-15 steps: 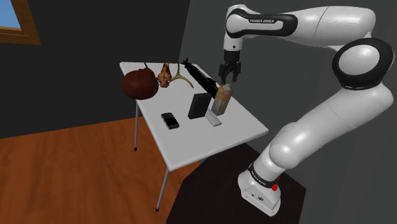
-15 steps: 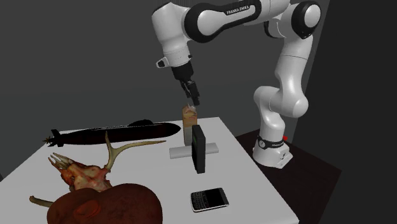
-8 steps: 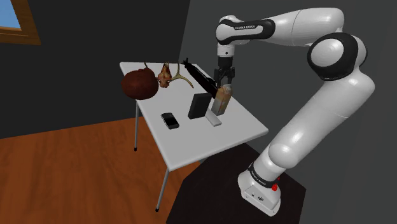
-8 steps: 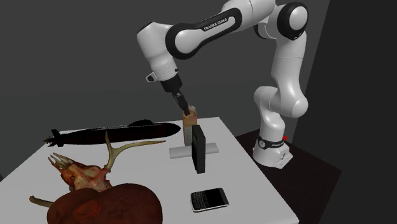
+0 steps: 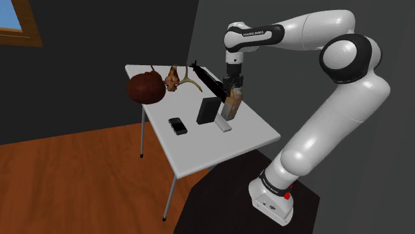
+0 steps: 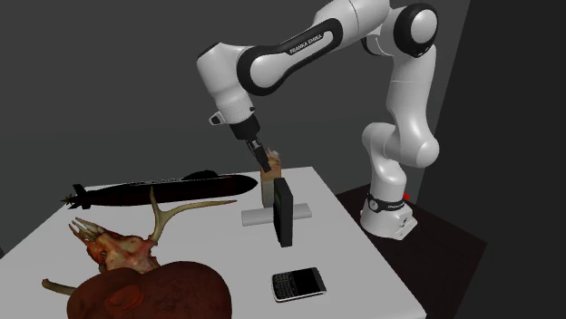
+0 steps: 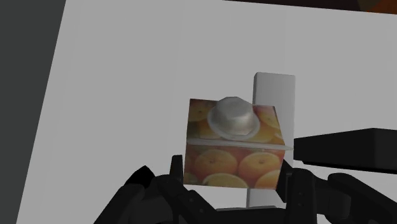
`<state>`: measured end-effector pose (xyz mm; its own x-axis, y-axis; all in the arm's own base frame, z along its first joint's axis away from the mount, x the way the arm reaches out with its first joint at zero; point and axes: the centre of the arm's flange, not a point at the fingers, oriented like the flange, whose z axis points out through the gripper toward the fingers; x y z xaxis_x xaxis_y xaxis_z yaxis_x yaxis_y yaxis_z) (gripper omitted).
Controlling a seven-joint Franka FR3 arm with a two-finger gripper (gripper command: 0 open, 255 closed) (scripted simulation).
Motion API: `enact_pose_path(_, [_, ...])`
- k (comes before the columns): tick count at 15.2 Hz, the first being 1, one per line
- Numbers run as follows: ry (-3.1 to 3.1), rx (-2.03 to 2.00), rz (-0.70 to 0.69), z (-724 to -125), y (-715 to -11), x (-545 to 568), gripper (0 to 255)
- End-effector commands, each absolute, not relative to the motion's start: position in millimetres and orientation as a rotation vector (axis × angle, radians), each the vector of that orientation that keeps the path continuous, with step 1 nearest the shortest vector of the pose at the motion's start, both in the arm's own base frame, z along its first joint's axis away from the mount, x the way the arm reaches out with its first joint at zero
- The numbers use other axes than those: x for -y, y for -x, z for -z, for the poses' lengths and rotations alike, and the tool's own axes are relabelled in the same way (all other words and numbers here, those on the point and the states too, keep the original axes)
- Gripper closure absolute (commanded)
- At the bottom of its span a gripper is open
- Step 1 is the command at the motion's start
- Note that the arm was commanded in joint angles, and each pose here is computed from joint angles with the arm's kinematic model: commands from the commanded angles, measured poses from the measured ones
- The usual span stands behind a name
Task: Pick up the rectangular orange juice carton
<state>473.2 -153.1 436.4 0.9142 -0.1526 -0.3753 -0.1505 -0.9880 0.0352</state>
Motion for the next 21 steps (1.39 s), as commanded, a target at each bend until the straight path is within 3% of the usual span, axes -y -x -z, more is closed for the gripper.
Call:
enact_pose_path(1, [-3.068, 0.243, 0.604, -436, -473, 153, 255])
enact_pose_path(7, [-3.068, 0.243, 0.604, -435, -473, 154, 255])
enact_pose_path(21, [-3.068, 0.243, 0.604, -509, -473, 154, 255])
